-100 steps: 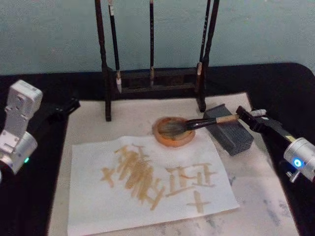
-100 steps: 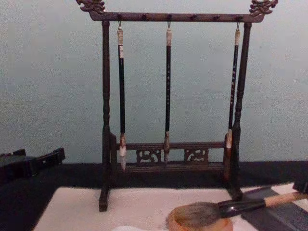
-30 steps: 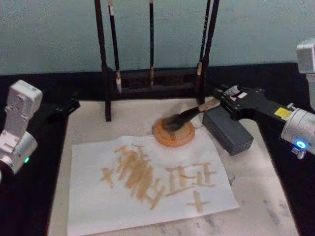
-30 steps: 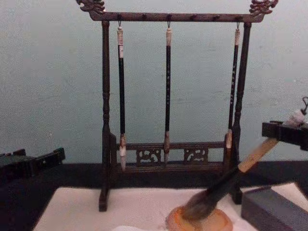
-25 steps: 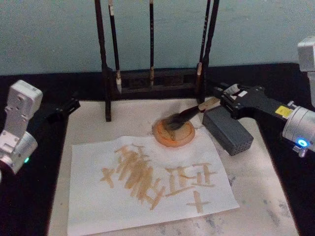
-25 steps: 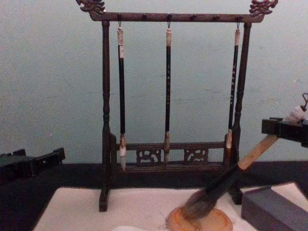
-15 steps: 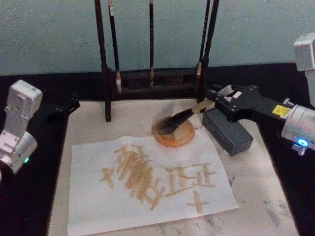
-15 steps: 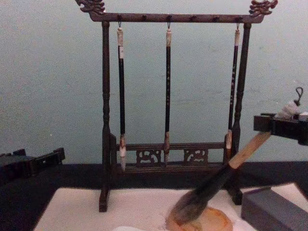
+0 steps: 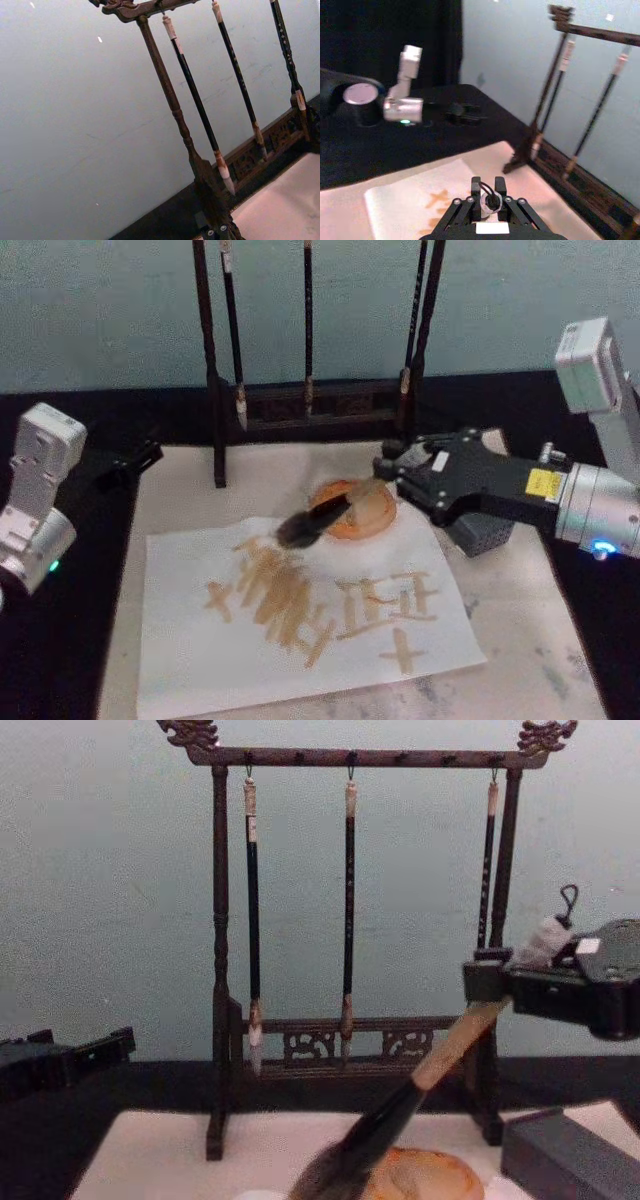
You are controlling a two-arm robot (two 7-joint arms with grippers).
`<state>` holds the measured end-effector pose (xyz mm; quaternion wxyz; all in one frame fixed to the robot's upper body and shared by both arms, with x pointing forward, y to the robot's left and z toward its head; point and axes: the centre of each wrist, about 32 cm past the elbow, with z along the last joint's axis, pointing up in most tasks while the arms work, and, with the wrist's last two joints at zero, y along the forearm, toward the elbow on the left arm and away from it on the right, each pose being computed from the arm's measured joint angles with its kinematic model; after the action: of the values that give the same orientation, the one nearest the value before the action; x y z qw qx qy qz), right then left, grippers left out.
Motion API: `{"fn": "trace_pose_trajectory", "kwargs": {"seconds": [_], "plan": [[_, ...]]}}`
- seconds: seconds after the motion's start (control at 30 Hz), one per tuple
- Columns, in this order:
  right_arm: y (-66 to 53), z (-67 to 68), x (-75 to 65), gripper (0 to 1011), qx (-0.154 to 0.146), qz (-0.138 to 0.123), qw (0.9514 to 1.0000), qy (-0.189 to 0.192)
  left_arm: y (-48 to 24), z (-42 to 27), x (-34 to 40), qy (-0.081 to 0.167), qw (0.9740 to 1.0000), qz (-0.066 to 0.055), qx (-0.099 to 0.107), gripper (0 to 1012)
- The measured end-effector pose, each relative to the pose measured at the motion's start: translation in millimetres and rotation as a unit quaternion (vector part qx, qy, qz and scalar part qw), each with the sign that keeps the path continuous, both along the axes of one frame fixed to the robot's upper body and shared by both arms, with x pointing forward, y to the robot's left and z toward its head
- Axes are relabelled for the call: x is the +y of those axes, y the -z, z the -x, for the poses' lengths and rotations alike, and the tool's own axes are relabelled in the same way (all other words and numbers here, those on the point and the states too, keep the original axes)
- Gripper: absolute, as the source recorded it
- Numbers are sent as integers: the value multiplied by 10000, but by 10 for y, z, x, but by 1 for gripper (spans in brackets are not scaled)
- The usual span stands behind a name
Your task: Pick up the brush from the inkstone, write on the paper, then place the brush back to its original position.
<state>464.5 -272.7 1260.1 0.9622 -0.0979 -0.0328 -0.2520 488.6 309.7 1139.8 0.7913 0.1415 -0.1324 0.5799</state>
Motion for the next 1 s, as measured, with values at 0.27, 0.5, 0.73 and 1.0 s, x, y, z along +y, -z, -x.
{"fn": "trace_pose_trajectory", "kwargs": {"seconds": [0.27, 0.5, 0.73, 1.0], "plan": [[-25, 85, 140, 169, -171, 188, 9985, -475, 0, 0, 0, 0, 10000, 0, 0, 1002], [-2, 110, 250, 168, -198, 229, 9967, -747, 0, 0, 0, 0, 10000, 0, 0, 1002], [89, 60, 313, 168, -120, 194, 9961, -854, 0, 0, 0, 0, 10000, 0, 0, 1002], [205, 57, 341, 168, -26, 299, 9960, -847, 0, 0, 0, 0, 10000, 0, 0, 1002]]}}
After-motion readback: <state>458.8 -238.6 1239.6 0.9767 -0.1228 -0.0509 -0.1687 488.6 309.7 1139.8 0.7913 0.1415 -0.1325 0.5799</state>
